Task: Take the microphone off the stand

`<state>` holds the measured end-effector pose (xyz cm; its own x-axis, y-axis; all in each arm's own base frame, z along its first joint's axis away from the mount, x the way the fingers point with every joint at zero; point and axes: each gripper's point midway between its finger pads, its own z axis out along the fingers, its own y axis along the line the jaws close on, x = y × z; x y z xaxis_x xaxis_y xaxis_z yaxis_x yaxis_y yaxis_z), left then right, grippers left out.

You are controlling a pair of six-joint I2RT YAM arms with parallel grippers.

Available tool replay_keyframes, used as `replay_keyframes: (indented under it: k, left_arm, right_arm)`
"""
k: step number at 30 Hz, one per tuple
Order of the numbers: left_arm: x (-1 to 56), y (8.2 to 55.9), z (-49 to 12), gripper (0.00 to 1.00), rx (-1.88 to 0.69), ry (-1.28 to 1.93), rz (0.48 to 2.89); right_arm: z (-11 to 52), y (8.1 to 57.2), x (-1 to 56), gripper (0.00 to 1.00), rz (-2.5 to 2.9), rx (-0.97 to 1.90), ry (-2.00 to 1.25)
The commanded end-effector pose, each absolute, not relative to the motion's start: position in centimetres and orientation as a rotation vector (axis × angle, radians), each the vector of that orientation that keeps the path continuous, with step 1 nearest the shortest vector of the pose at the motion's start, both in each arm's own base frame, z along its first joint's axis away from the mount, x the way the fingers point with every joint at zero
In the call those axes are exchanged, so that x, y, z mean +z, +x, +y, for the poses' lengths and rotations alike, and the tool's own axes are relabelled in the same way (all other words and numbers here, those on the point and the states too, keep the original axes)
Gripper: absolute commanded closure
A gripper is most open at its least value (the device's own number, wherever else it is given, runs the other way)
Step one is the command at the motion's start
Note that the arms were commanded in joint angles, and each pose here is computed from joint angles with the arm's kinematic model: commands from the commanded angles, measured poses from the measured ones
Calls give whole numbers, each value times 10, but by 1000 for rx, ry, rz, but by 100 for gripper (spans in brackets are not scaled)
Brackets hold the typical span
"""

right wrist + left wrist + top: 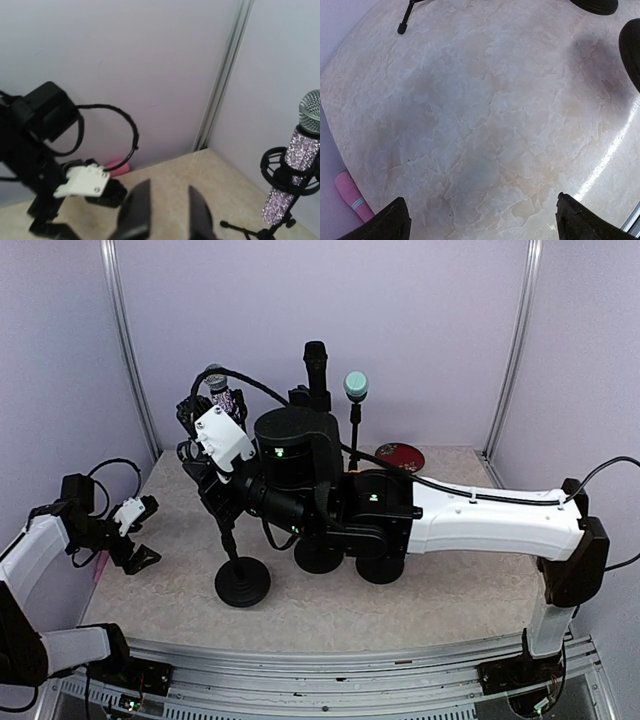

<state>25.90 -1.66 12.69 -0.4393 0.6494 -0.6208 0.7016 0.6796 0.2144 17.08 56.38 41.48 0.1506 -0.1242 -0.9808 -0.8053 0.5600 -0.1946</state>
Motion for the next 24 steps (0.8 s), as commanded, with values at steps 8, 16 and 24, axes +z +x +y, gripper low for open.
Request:
replay_keyframes:
  k: [8,16,24]
  left_arm:
    - [139,262,-18,2,-68,1059,2163]
    - [145,263,-20,2,-71,1060,2157]
    - [151,263,-22,2,-70,1069,2152]
  right_arm:
    - [408,129,588,100,1243,905,-683]
    - [335,134,556,100,1403,876,-599]
    - [274,144,522,100,1540,777,-499]
